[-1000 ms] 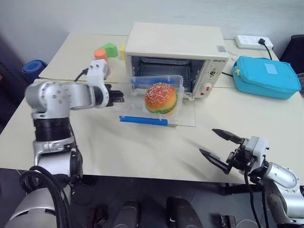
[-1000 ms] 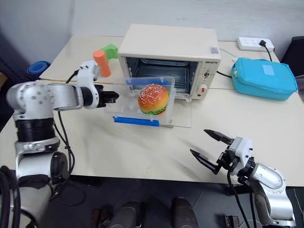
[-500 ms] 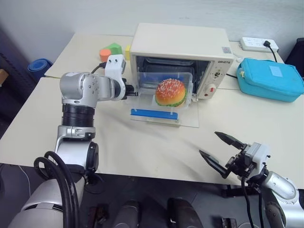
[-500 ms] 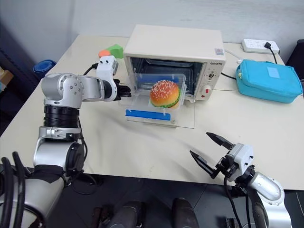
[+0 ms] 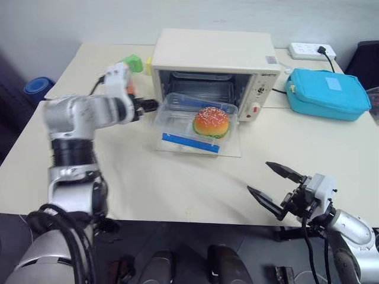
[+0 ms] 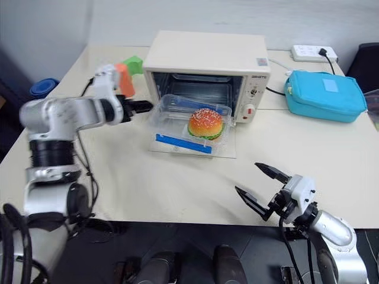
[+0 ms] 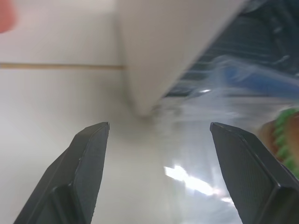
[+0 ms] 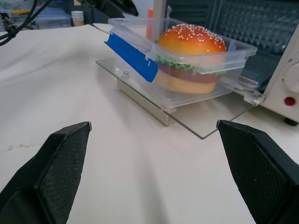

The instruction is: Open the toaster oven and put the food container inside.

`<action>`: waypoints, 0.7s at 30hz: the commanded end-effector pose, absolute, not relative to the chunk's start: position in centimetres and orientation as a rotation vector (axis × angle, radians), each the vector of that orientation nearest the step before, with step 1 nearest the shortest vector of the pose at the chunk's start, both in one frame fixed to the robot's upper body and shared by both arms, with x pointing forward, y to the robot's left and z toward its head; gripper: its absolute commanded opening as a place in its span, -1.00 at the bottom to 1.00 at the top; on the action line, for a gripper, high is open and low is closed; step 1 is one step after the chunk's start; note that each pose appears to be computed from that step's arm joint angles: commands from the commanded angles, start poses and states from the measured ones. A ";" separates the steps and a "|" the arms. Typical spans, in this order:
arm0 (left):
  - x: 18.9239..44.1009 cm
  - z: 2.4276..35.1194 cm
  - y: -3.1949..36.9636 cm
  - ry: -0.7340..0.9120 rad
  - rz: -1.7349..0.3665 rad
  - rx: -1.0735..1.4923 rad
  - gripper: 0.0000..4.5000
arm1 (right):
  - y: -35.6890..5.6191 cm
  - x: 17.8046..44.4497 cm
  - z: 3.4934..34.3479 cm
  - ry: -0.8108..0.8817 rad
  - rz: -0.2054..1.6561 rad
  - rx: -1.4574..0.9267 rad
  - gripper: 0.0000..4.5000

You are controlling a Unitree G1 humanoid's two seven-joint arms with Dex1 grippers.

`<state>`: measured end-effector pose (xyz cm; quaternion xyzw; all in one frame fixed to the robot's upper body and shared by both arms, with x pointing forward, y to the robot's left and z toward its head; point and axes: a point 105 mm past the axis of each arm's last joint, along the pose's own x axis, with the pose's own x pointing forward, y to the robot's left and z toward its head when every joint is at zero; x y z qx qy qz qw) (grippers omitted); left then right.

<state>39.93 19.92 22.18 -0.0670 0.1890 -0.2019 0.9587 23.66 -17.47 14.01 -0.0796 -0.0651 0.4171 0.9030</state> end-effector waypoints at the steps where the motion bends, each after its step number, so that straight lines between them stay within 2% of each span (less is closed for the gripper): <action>1: 37.3 22.8 19.2 0.218 -0.675 0.082 0.25 | -15.0 23.7 14.7 -0.106 0.966 -0.168 0.62; 5: 35.1 19.7 18.2 0.200 -0.843 0.243 -0.28 | -13.2 24.9 15.0 -0.080 1.008 -0.198 0.01; 8: 33.2 18.7 15.4 0.113 -1.023 0.266 -0.68 | -12.4 26.6 15.3 -0.083 1.006 -0.243 -0.41; 10: 32.9 17.9 13.6 0.087 -1.069 0.263 -0.94 | -12.2 28.2 15.6 -0.087 0.987 -0.271 -0.71; 12: 33.1 17.6 12.6 0.066 -1.075 0.242 -1.00 | -12.2 29.7 15.8 -0.093 0.964 -0.295 -0.98; 21: 37.0 17.7 10.5 -0.026 -0.953 0.147 -1.00 | -12.4 34.8 16.6 -0.130 0.927 -0.336 -0.98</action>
